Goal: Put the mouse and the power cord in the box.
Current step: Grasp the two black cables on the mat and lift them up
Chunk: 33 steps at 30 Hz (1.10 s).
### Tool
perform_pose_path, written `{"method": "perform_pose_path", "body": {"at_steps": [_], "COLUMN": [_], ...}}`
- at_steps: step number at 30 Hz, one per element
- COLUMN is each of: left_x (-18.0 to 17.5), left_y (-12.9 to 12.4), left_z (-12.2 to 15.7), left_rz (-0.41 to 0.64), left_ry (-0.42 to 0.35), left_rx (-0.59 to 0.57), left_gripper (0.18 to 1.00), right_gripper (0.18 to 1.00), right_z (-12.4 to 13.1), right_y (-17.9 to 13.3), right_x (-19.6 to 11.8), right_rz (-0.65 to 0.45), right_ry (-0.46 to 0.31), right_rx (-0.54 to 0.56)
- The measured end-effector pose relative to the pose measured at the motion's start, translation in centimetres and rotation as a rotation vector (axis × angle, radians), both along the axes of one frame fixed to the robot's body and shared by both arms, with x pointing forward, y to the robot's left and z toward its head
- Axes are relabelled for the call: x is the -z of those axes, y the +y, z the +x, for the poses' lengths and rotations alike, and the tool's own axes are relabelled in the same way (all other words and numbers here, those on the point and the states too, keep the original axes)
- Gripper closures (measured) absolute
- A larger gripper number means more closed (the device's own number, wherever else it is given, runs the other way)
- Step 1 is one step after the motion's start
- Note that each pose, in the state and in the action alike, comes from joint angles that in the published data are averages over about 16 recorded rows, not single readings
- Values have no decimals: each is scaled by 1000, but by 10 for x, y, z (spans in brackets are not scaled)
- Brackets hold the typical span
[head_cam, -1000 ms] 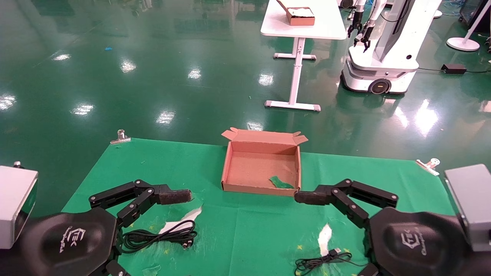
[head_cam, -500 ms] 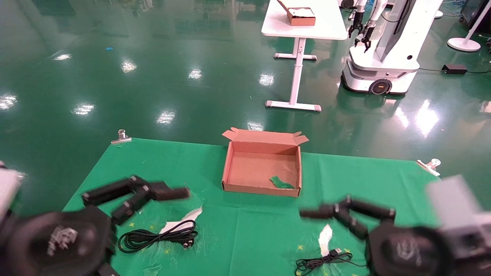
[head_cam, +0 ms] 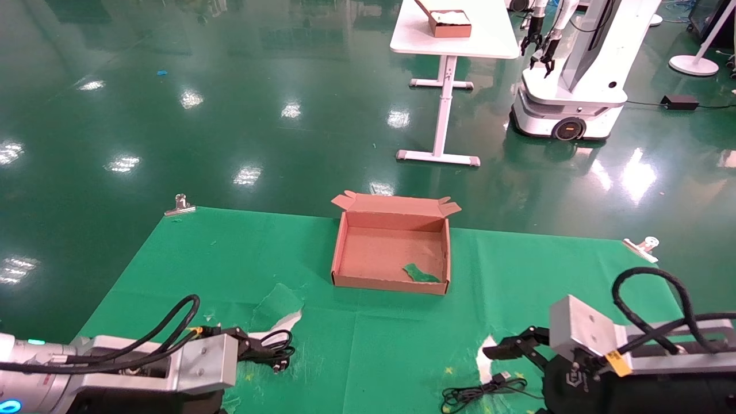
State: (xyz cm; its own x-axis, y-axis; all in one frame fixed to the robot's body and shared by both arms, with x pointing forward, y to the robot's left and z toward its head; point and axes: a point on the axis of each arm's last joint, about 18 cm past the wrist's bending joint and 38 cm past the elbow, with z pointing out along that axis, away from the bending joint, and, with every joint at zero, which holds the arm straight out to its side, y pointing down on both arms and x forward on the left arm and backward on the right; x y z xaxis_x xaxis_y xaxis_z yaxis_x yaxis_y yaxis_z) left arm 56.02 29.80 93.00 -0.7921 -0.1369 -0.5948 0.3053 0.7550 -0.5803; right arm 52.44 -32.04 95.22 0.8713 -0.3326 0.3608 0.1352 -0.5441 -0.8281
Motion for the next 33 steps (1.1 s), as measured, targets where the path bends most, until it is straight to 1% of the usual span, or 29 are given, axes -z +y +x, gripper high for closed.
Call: {"method": "perform_pose_path", "body": {"at_steps": [5, 10, 14, 20, 23, 28, 33], "left_x": [2, 7, 14, 22, 24, 27, 31], "left_y": [-1, 1, 1, -3, -7, -11, -11], "left_z": [9, 26, 47, 87, 103, 122, 133], "left_rz": [34, 63, 96, 167, 197, 243, 273], "left_ry": [-6, -5, -8, -39, -58, -86, -103], "left_rx": [-33, -110, -198, -353, -408, -466, -497], "left_gripper": [184, 184, 184, 184, 184, 184, 184], "right_gripper": [178, 178, 178, 178, 178, 178, 178], "right_z": [3, 3, 2, 1, 0, -2, -2], "right_y": [0, 0, -1, -3, -5, -7, -8], "right_x": [0, 2, 4, 7, 8, 10, 12], "right_rz": [-13, -10, -4, 3, 5, 8, 10], "right_ry": [5, 8, 12, 20, 23, 32, 38], "right_rx": [13, 13, 12, 17, 21, 29, 33]}}
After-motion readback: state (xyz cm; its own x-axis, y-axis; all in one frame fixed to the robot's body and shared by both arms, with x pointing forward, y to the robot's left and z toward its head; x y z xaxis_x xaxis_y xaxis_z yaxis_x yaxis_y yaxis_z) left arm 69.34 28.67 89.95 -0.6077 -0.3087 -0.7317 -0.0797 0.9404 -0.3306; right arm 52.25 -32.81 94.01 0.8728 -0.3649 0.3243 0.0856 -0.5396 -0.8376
